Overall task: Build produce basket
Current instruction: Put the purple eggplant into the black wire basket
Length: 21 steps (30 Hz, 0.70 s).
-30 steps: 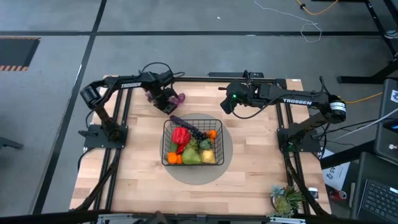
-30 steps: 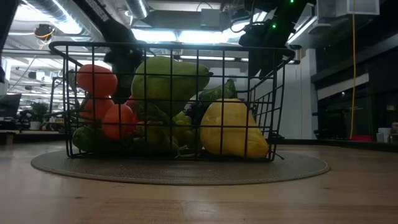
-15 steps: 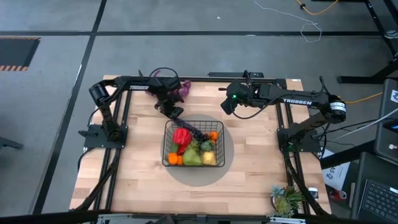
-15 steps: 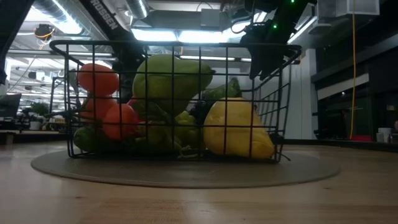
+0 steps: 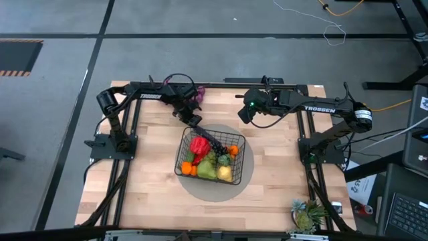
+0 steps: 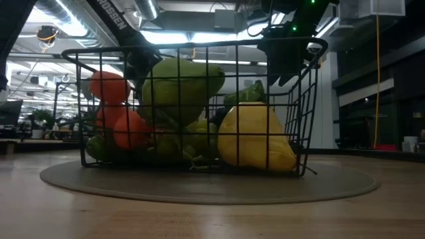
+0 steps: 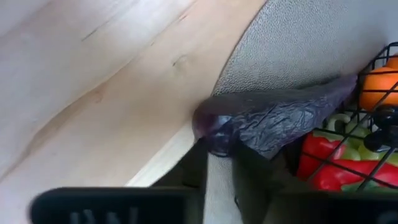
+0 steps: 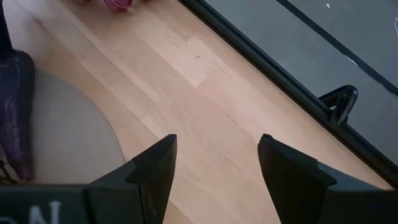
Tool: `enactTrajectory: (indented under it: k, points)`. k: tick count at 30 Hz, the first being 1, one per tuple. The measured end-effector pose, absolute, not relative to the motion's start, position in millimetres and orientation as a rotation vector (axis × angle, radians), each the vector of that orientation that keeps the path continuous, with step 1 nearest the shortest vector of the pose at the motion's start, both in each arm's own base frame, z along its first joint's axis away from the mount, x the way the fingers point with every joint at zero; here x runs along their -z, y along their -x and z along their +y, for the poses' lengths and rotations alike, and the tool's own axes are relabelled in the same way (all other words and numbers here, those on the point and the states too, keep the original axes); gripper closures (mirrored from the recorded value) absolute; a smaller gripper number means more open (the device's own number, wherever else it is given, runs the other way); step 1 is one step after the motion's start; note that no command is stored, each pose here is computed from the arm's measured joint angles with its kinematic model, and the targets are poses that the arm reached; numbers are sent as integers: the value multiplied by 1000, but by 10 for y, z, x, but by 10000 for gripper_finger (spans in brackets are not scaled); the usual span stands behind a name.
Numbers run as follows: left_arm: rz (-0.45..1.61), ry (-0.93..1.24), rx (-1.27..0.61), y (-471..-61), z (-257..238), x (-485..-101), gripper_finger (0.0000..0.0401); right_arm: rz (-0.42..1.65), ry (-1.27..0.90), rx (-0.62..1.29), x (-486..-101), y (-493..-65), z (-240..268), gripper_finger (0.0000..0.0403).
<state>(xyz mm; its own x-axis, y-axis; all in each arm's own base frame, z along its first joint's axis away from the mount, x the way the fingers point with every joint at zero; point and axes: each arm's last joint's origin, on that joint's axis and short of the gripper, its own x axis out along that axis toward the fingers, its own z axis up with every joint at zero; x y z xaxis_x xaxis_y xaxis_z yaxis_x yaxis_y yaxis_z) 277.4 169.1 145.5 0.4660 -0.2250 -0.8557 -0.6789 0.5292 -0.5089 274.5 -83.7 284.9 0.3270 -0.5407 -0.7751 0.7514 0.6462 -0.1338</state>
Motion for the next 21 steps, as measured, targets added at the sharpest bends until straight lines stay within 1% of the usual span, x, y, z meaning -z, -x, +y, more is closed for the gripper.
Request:
enactTrajectory:
  k: [2, 4, 8, 14, 21]
  points:
    - [1079, 1000, -339, -2781, 1696, -1458, 379, 897, -269, 859, -2849, -2744, -837, 176]
    - [1067, 989, -343, -2789, 1704, -1464, 395, 897, -269, 859, -2848, -2745, -836, 176]
    - [1037, 961, -355, -2772, 1699, -1554, 400, 898, -268, 859, -2848, -2745, -836, 176]
    - [934, 905, -357, -2707, 1674, -1887, 401, 900, -266, 858, -2848, -2743, -836, 176]
    - [833, 798, -441, -2588, 1621, -2243, 401, 900, -266, 858, -2848, -2743, -836, 176]
